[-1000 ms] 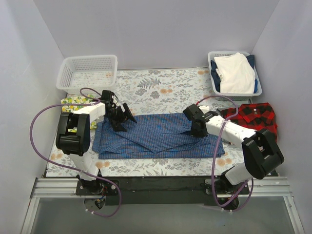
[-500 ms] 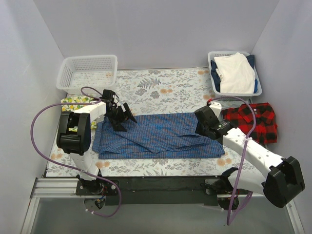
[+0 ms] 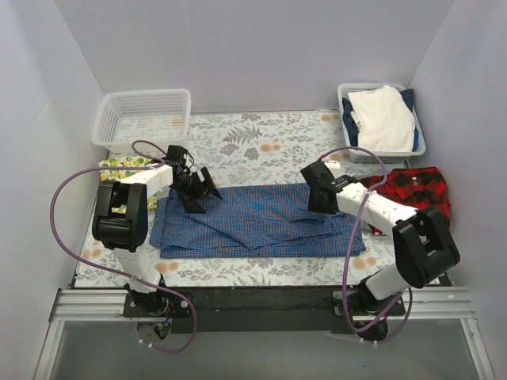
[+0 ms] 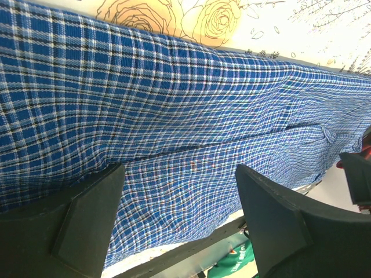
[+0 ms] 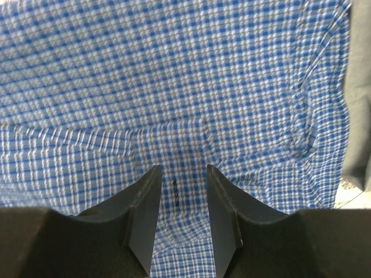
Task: Fold and stack the long sleeve shirts
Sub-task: Fold the shirt
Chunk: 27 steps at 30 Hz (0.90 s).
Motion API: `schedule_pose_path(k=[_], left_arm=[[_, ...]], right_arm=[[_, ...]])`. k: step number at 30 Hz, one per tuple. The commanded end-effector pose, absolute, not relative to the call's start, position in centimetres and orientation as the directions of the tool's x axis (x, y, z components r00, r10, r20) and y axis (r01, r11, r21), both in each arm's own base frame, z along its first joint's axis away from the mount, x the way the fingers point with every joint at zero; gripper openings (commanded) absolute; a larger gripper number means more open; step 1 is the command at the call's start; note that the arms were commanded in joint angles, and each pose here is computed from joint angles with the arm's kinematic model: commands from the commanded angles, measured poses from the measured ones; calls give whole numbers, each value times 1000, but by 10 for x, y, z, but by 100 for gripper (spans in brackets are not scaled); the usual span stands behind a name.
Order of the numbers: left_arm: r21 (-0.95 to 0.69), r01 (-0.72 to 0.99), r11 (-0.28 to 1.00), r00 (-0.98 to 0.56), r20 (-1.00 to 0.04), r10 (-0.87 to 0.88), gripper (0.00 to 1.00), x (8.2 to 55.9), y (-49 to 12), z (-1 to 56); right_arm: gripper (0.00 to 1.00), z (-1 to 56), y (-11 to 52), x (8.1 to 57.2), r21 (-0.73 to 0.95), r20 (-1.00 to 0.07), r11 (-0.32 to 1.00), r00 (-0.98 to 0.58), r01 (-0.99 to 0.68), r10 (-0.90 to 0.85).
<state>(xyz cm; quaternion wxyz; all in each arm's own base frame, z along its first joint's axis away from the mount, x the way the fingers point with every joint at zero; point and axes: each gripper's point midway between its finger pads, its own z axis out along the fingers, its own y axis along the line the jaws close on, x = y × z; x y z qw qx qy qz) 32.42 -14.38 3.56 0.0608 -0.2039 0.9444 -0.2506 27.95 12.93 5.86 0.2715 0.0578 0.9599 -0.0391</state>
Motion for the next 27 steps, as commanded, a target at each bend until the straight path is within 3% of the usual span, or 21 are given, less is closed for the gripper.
schedule_pose_path(k=[1, 10, 11, 12, 15, 18, 27], left_arm=[[-366, -361, 858, -914, -43, -403, 78, 317, -120, 7], [-362, -364, 858, -913, -44, -405, 78, 315, -119, 6], [-361, -366, 858, -913, -42, -407, 78, 315, -119, 6], [-360, -365, 859, -913, -43, -406, 78, 314, -119, 6], [-357, -366, 860, -913, -43, -406, 78, 314, -118, 6], [-355, -368, 859, -912, -41, -407, 78, 313, -118, 5], [-355, -369, 859, -910, -50, -411, 78, 316, -118, 7]], right_arm=[[45, 71, 123, 299, -66, -558, 986, -825, 154, 91], [42, 41, 128, 290, -76, -454, 992, -889, 97, 52], [39, 39, 128, 289, -76, -447, 992, -893, 98, 54], [28, 38, 129, 289, -72, -446, 992, -893, 102, 60], [10, 44, 128, 291, -67, -465, 990, -882, 121, 76], [1, 55, 125, 295, -71, -497, 988, -863, 140, 86], [1, 101, 116, 320, -84, -619, 980, -780, 183, 93]])
